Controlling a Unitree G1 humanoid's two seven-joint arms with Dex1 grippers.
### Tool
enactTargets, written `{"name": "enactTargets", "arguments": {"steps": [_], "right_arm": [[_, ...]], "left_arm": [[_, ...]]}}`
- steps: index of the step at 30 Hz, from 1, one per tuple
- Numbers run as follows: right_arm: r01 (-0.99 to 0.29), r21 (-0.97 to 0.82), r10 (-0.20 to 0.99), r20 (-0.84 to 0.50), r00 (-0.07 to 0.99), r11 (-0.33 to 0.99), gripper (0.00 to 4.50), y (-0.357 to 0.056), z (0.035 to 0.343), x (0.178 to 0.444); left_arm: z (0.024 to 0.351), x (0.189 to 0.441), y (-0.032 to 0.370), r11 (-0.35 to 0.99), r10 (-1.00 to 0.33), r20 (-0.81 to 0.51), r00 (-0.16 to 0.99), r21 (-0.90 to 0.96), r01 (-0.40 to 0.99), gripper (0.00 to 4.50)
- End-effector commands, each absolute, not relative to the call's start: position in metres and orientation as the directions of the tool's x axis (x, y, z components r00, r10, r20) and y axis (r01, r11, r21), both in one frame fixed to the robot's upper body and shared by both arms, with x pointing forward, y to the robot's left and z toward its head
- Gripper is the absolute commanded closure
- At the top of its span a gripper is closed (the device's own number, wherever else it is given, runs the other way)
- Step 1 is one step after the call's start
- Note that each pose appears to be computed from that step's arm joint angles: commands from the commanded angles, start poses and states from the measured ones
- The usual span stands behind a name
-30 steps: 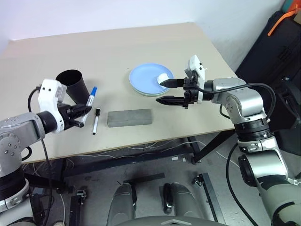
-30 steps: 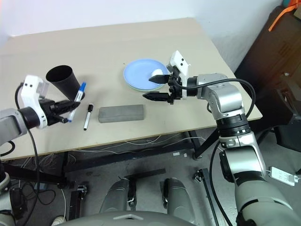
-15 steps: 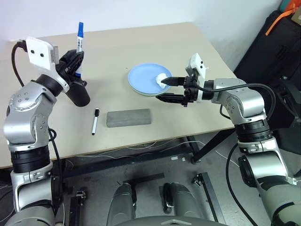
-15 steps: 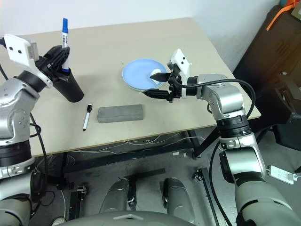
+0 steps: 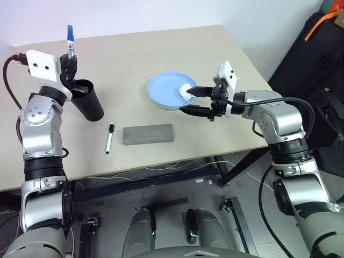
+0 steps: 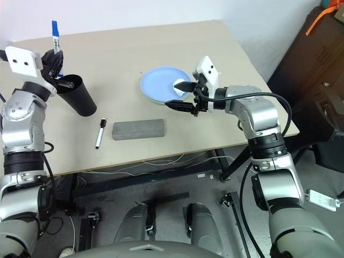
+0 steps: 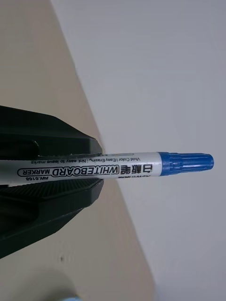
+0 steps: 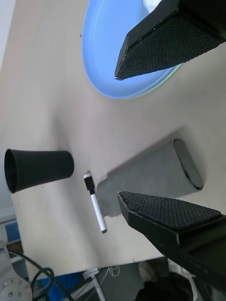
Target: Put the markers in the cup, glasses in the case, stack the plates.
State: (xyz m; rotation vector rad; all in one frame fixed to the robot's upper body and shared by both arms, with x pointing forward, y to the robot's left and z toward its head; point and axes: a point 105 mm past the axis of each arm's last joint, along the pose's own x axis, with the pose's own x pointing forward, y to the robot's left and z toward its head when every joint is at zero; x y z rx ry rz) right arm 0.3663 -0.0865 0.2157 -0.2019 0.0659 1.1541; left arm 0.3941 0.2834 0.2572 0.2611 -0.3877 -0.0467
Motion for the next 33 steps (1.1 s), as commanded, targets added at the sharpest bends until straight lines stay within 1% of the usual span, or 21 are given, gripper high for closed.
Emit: {"name": "enactTargets", "arguments": {"steps": [1,6,8,9,16,18,19,22,26,29,31,33], "right_arm": [[-0.899,-0.19,0.9,-0.116,0.42,0.394,0.51,-0.09,0.232,0.365],[-0.898,-0.198,0.899,-0.122,0.421,0.394,0.51,-0.091,0.232,0.365],[-0.896,-0.2,0.897,-0.125,0.424,0.396,0.51,-0.092,0.231,0.365],[-0.896,-0.2,0.897,-0.124,0.425,0.397,0.51,-0.092,0.231,0.365],[-0.893,-0.203,0.891,-0.137,0.433,0.402,0.51,-0.093,0.228,0.366],[-0.894,-0.202,0.893,-0.135,0.429,0.399,0.51,-0.092,0.229,0.366],[-0.895,-0.203,0.894,-0.134,0.428,0.398,0.51,-0.092,0.229,0.366],[-0.897,-0.201,0.897,-0.132,0.422,0.393,0.51,-0.091,0.23,0.365],[-0.902,-0.193,0.901,-0.132,0.413,0.385,0.51,-0.09,0.231,0.365],[-0.903,-0.183,0.899,-0.139,0.416,0.39,0.51,-0.092,0.229,0.366],[-0.902,-0.177,0.897,-0.143,0.419,0.393,0.51,-0.093,0.227,0.368],[-0.902,-0.176,0.895,-0.149,0.42,0.394,0.51,-0.094,0.226,0.37]], "left_arm": [[0.271,0.389,0.281,0.968,-0.124,0.428,0.895,0.252,0.014,4.24],[0.262,0.39,0.277,0.968,-0.137,0.402,0.905,0.248,0.037,4.24],[0.263,0.389,0.279,0.97,-0.124,0.408,0.904,0.243,0.023,3.51],[0.263,0.389,0.281,0.97,-0.119,0.41,0.904,0.242,0.018,3.28],[0.26,0.387,0.28,0.957,-0.141,0.388,0.911,0.288,0.025,1.0],[0.261,0.386,0.279,0.956,-0.149,0.386,0.91,0.292,0.032,0.22],[0.262,0.385,0.279,0.956,-0.156,0.389,0.908,0.29,0.04,0.04],[0.265,0.379,0.276,0.957,-0.182,0.399,0.899,0.282,0.069,0.04],[0.267,0.365,0.274,0.96,-0.221,0.369,0.903,0.247,0.134,0.04],[0.264,0.354,0.269,0.94,-0.265,0.291,0.919,0.289,0.18,0.04],[0.266,0.346,0.27,0.932,-0.228,0.252,0.94,0.335,0.136,0.04],[0.264,0.343,0.277,0.97,-0.136,0.198,0.971,0.227,0.09,0.04]]}}
